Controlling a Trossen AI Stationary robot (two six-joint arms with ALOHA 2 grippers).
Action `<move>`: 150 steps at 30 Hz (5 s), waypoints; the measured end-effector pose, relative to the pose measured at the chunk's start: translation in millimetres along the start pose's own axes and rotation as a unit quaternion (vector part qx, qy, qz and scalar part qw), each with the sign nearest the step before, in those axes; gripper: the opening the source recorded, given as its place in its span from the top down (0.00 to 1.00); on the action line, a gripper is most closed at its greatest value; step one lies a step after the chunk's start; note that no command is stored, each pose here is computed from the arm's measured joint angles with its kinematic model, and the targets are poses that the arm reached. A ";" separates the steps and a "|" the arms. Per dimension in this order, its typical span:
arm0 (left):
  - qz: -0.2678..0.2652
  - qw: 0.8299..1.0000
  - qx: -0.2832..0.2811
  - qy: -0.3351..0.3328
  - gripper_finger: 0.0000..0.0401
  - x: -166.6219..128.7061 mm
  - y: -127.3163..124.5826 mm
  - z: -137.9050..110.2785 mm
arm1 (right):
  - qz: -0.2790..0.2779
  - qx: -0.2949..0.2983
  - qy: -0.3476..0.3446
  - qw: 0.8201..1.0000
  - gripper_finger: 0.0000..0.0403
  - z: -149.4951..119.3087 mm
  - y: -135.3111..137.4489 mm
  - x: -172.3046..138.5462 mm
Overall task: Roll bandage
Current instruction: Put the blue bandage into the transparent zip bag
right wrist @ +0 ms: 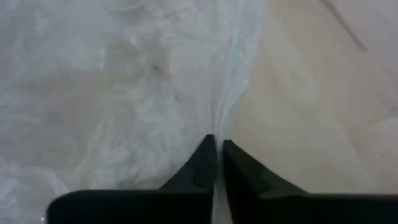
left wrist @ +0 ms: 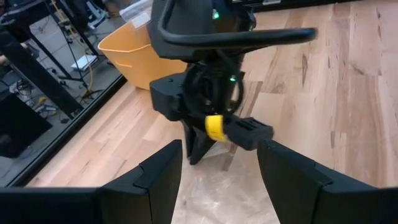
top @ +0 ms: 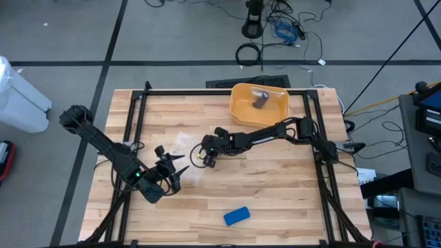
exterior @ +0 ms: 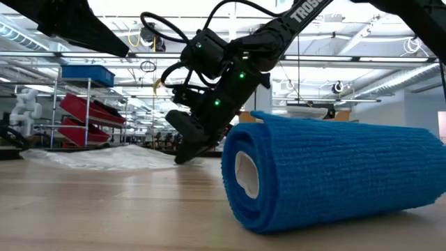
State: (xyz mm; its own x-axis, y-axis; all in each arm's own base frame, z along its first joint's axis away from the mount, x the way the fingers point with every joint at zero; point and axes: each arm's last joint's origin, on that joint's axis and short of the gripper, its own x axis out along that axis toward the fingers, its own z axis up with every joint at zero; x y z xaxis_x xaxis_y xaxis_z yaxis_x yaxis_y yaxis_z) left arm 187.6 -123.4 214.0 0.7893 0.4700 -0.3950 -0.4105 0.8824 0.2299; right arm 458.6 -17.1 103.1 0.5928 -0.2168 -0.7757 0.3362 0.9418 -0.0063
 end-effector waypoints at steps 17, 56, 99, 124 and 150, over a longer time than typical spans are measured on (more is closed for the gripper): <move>-0.002 0.999 -0.046 0.000 0.46 0.0 -0.4 0.4 | -0.261 -0.273 -0.058 0.924 1.00 -37.3 113.1 -107.6; -0.133 0.988 0.011 -0.077 0.47 44.8 -25.9 33.3 | -0.416 -0.635 -0.029 0.650 1.00 -81.9 180.2 -154.3; 0.155 0.979 0.008 -0.132 1.00 13.0 -28.2 23.2 | -0.144 -0.388 -0.168 0.895 1.00 -63.1 184.4 -143.8; 0.092 0.989 0.065 -0.097 1.00 57.0 -72.6 -3.2 | 0.004 -0.233 -0.095 0.968 0.59 -62.6 168.7 -209.3; 0.061 0.995 0.051 -0.060 1.00 106.6 -101.1 3.5 | 0.160 -0.274 0.078 0.945 0.36 -118.1 199.5 -178.0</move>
State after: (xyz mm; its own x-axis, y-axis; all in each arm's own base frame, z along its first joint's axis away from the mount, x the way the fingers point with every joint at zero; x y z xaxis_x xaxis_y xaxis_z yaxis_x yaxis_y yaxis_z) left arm 314.8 -162.5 151.8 0.7877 0.5625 -0.2512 -0.4631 0.8096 0.3606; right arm 333.7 239.7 165.4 0.4698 0.1025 -0.8768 -0.2968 0.9538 -0.0476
